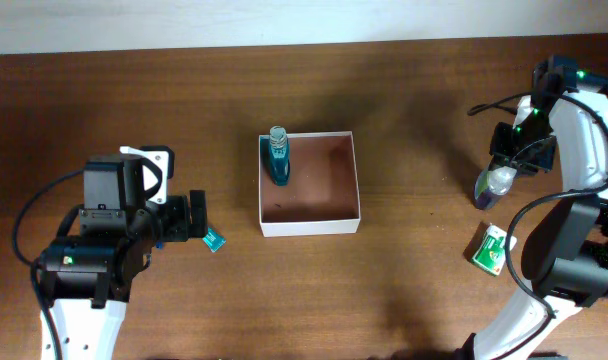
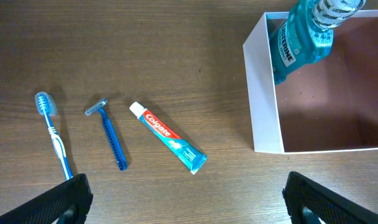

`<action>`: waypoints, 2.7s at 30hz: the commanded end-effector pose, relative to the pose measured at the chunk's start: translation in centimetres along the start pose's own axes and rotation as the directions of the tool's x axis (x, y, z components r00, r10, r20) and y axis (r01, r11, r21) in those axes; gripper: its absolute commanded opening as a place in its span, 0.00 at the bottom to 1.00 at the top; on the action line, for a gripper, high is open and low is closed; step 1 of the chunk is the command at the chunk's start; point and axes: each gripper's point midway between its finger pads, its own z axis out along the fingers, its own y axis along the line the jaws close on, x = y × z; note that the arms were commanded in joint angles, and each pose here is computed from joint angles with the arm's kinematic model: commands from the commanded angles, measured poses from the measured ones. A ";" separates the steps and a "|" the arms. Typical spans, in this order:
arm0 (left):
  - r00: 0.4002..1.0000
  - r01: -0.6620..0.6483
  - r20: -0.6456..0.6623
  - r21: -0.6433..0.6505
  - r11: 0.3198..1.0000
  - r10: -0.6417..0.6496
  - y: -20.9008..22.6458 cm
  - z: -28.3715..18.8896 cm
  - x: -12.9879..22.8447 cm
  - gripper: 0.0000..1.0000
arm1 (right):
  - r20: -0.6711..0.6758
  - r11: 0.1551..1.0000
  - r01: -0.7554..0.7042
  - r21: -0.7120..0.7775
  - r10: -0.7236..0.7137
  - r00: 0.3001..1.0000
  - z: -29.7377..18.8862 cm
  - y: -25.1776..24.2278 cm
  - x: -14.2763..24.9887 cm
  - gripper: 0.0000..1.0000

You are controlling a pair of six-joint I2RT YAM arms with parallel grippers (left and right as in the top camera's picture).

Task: Pack container
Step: 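Release the bottle and move the right gripper to the soap pump, then grasp the clear soap pump bottle and place it in the box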

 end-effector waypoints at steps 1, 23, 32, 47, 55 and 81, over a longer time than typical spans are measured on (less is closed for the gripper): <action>1.000 0.010 0.012 -0.004 1.000 -0.010 0.1 -0.3 -0.4 0.99 | 0.004 1.000 -0.008 0.001 0.008 1.000 -0.4 -0.3 0.2 0.23; 1.000 0.010 0.012 -0.004 1.000 -0.010 0.1 -0.3 -0.4 0.99 | 0.341 0.971 0.190 -0.144 -0.131 0.931 -15.7 6.7 5.9 0.04; 1.000 0.010 0.012 -0.004 1.000 -0.010 0.1 -0.3 -0.4 0.99 | 0.514 0.855 0.482 -0.192 -0.331 0.792 -21.6 19.5 14.0 0.04; 1.000 0.010 0.012 -0.004 1.000 -0.010 0.1 -0.3 -0.4 0.99 | 0.457 0.824 0.555 -0.113 -0.453 0.765 -11.7 30.7 9.3 0.04; 1.000 0.010 0.012 -0.003 1.000 -0.010 0.1 -0.3 -0.4 0.99 | 0.448 0.826 0.553 -0.110 -0.456 0.769 -8.4 32.8 7.4 0.04; 1.000 0.010 0.011 -0.003 1.000 -0.010 0.1 -0.3 -0.4 0.99 | 0.344 0.856 0.517 0.003 -0.486 0.803 -2.3 31.8 5.9 0.52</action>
